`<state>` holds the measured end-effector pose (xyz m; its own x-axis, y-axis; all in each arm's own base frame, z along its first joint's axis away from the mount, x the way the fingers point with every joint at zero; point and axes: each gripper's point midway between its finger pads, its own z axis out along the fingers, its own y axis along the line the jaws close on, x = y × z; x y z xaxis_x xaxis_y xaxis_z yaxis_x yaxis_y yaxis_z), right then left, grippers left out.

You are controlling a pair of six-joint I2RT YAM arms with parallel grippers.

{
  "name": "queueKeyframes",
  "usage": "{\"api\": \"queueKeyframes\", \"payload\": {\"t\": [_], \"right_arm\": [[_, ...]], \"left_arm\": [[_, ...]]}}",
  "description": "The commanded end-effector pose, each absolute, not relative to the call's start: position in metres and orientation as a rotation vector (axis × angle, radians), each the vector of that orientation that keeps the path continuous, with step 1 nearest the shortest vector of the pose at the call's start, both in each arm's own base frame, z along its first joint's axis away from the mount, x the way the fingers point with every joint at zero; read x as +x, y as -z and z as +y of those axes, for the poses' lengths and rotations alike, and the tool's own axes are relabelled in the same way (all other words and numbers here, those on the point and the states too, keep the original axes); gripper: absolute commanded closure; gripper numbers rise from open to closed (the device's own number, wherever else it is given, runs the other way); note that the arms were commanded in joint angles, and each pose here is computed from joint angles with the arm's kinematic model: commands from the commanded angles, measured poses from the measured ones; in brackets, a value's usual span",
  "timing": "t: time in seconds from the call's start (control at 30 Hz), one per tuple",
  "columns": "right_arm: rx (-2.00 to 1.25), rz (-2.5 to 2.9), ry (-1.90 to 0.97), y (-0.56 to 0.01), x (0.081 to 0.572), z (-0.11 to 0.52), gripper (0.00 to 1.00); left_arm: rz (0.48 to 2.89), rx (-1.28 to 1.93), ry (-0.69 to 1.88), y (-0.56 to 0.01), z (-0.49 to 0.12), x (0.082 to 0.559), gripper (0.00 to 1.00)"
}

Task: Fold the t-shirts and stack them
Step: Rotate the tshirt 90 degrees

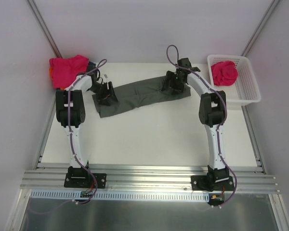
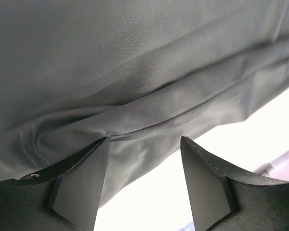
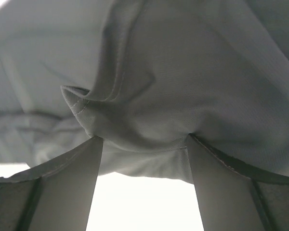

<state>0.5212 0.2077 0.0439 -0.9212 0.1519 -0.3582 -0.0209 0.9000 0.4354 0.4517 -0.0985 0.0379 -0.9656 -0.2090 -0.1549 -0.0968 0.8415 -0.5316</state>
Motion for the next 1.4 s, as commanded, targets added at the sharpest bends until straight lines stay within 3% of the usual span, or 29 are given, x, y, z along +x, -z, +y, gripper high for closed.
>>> {"api": "queueKeyframes", "payload": {"t": [0.0, 0.4, 0.8, 1.17, 1.37], "right_arm": [[0.138, 2.631, -0.611, -0.053, 0.54, 0.205, 0.25], [0.169, 2.557, -0.63, -0.065, 0.566, 0.188, 0.23], [0.171, 2.486, -0.716, -0.084, 0.582, 0.193, 0.23], [0.155, 2.442, -0.751, -0.119, 0.574, 0.195, 0.23], [0.158, 2.441, -0.743, -0.115, 0.577, 0.193, 0.22]], "left_arm": [[2.928, -0.341, 0.93, -0.047, -0.116, 0.399, 0.39], [3.082, -0.288, 1.066, -0.064, -0.169, 0.303, 0.43], [3.124, 0.097, 1.032, -0.081, -0.23, 0.254, 0.43], [2.896, 0.29, 0.789, -0.112, -0.216, 0.313, 0.44], [2.933, 0.117, 0.724, -0.095, -0.172, 0.343, 0.49]]}}
